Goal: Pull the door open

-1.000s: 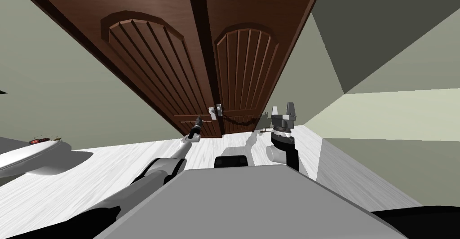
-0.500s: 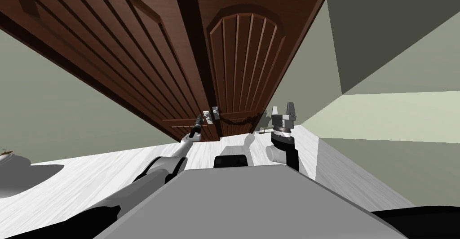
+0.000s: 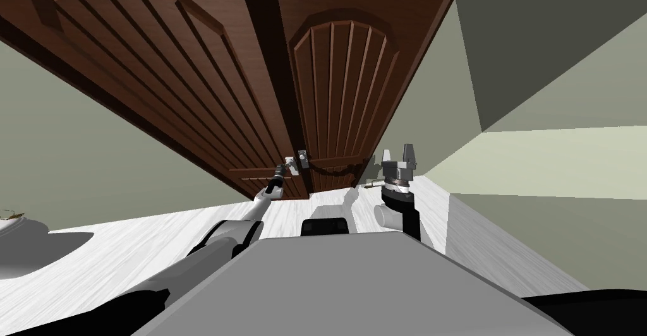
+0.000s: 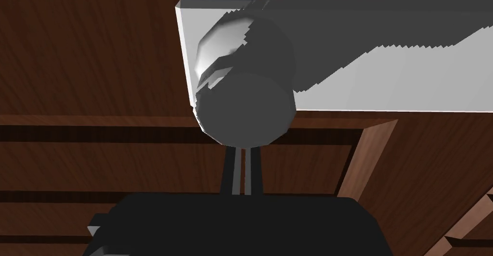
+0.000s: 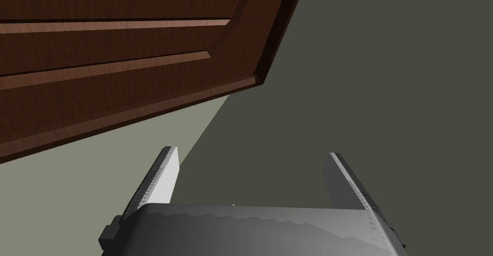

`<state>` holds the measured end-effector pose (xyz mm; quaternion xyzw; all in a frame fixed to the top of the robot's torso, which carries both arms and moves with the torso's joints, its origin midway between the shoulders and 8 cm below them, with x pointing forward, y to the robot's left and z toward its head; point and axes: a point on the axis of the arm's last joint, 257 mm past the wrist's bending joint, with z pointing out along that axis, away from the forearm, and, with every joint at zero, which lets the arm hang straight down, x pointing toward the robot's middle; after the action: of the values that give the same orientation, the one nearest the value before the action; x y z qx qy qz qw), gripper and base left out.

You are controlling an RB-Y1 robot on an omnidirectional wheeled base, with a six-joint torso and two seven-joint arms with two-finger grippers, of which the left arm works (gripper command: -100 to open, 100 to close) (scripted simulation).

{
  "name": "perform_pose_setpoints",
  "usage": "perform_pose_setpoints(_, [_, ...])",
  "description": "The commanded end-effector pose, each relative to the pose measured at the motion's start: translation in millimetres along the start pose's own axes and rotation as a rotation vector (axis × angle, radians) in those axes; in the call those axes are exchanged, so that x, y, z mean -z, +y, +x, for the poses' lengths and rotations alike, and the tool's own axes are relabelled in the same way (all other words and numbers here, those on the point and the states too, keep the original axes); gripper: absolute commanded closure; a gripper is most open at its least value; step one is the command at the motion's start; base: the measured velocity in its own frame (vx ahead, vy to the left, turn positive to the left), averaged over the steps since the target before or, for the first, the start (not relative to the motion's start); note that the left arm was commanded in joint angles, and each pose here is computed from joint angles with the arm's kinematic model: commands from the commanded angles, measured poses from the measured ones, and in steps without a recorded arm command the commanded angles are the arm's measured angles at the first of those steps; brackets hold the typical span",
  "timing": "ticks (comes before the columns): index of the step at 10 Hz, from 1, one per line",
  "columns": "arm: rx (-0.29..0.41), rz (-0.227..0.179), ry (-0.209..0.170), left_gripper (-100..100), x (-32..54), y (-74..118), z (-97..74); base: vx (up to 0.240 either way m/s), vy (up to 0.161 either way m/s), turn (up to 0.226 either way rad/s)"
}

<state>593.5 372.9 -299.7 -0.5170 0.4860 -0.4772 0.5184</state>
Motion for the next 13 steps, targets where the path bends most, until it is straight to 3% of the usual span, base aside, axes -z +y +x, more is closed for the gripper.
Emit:
perform_pose_setpoints(1, [0.000,-0.002,0.000,100,0.5,1.2,0.4,-0.011,0.008,0.005])
perform_pose_setpoints(2, [0.000,-0.002,0.000,100,0.5,1.2,0.4,0.000,0.000,0.000])
perform_pose_setpoints(3, [-0.001,-0.008,0.000,-100,2.2,3.6,-1.5,-0.119,0.033,0.042])
perform_pose_setpoints(10, [0.009,0.006,0.062,-100,-3.8,-3.3,32.2,-0.191,0.002,-0.022])
perform_pose_setpoints(11, [0.007,0.003,0.055,-100,-2.8,-2.2,28.1,-0.091,-0.021,-0.009])
perform_pose_setpoints(12, [0.000,-0.014,0.024,-100,4.5,7.4,7.5,0.075,0.098,0.135])
perform_pose_setpoints(13, [-0.002,-0.018,0.016,-100,6.2,9.3,2.8,0.151,0.139,0.106])
